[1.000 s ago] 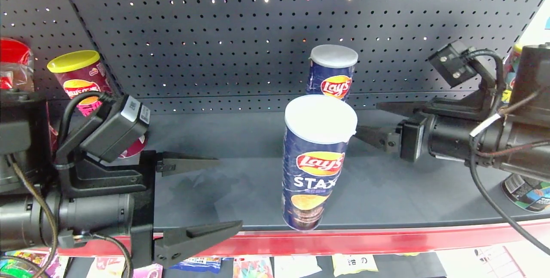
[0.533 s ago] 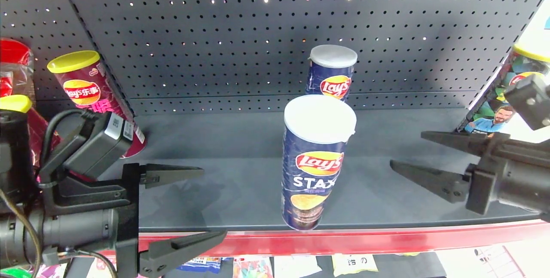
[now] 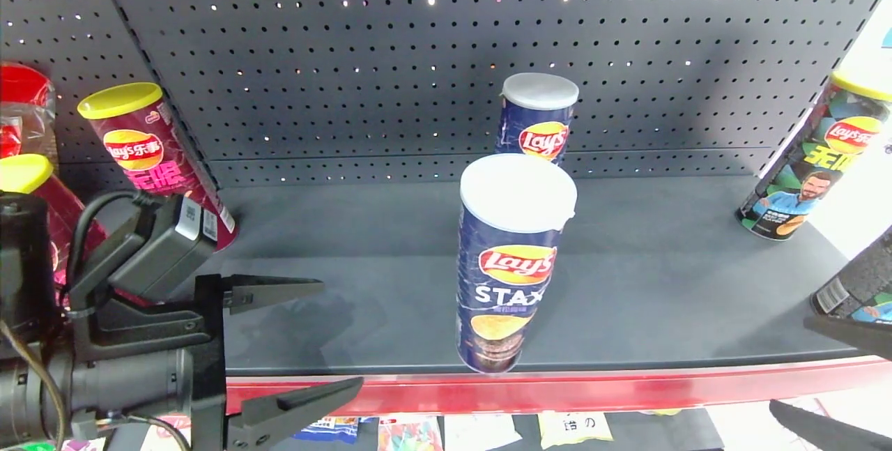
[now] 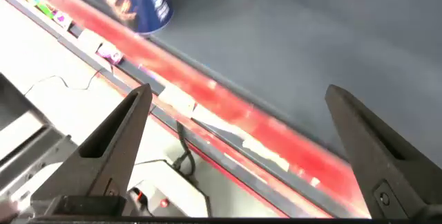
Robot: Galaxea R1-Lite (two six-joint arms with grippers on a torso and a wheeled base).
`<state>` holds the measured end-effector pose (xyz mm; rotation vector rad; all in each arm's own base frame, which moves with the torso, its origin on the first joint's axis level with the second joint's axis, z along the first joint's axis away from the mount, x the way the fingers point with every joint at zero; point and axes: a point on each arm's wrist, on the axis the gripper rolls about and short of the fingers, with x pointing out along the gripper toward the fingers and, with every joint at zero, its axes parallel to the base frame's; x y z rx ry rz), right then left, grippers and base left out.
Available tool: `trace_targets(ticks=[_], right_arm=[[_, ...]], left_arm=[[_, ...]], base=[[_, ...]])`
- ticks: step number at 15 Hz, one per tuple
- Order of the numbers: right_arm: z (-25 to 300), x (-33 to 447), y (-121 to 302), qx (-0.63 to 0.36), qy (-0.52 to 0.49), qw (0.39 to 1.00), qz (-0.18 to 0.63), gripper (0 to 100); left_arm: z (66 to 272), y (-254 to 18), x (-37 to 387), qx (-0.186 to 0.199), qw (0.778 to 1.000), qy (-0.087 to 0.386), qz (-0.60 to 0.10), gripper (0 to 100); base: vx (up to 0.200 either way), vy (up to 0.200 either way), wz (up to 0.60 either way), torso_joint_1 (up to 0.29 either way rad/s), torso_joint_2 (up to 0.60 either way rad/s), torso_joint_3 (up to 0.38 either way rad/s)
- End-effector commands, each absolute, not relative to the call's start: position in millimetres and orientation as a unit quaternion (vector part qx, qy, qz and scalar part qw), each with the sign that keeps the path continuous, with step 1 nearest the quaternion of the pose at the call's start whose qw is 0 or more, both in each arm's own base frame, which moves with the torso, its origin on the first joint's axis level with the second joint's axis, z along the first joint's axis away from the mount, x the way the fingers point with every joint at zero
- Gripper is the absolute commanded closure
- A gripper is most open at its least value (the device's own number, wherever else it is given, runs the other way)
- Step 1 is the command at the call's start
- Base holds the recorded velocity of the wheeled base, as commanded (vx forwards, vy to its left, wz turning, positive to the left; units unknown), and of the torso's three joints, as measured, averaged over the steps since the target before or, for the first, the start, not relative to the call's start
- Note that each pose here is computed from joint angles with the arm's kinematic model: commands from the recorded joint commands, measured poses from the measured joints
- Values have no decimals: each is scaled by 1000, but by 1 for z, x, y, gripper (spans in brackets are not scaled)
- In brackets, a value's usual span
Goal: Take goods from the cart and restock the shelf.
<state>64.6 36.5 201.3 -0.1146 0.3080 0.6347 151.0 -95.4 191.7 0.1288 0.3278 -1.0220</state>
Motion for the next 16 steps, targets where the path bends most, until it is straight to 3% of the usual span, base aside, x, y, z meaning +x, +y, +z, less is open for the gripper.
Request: trace_targets(ticks=[1, 7, 10, 16], right_arm=[[196, 44, 26, -52, 120, 942, 309, 0], [168, 12, 8, -54, 122, 956, 261, 0], [167, 10, 6, -45, 118, 961, 248, 0], [165, 10, 6, -45, 121, 961, 245, 0]], left_arm=[[187, -97, 154, 64, 861, 168, -476, 0], [175, -109, 167, 86, 860, 197, -463, 0], [159, -126, 183, 130, 846, 216, -469, 0], [160, -155, 209, 148, 840, 213, -477, 0]], base=[[0, 0, 0, 0, 0, 0], [0, 0, 0, 0, 0, 0], [0, 0, 0, 0, 0, 0], [0, 0, 0, 0, 0, 0]])
